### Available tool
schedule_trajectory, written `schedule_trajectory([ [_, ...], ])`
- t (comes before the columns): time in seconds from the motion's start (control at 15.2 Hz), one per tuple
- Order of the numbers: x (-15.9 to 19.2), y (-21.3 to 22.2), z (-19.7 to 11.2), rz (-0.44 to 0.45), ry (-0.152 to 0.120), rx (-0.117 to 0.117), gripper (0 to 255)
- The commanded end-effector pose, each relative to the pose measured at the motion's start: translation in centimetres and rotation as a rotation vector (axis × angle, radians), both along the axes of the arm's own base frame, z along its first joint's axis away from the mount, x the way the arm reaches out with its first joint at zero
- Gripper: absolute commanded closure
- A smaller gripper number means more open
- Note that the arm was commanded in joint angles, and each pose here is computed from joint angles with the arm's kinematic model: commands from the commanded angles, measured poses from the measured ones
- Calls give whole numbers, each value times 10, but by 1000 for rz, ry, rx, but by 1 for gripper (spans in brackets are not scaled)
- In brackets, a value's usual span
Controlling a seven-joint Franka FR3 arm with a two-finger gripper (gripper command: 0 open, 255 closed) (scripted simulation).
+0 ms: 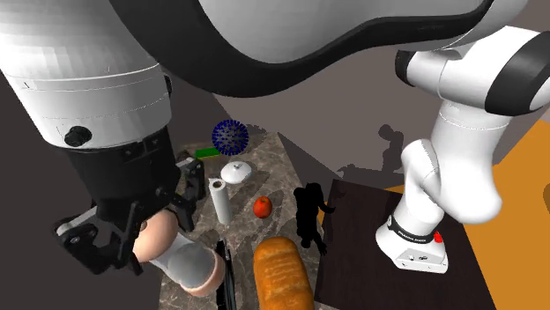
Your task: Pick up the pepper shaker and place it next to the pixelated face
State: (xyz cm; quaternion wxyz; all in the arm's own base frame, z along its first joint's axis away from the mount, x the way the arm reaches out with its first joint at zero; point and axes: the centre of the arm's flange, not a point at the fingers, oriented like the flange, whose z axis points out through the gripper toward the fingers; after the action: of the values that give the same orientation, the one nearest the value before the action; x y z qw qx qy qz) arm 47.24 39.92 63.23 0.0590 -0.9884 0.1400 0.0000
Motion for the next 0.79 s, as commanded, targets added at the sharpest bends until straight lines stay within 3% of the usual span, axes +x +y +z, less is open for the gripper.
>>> schedule_trajectory([
  [0.0,-1,25,1,-2,0,1,255],
  [0.13,-8,62,1,-2,0,1,255],
  [0.73,-7,62,-47,-2,0,1,255],
])
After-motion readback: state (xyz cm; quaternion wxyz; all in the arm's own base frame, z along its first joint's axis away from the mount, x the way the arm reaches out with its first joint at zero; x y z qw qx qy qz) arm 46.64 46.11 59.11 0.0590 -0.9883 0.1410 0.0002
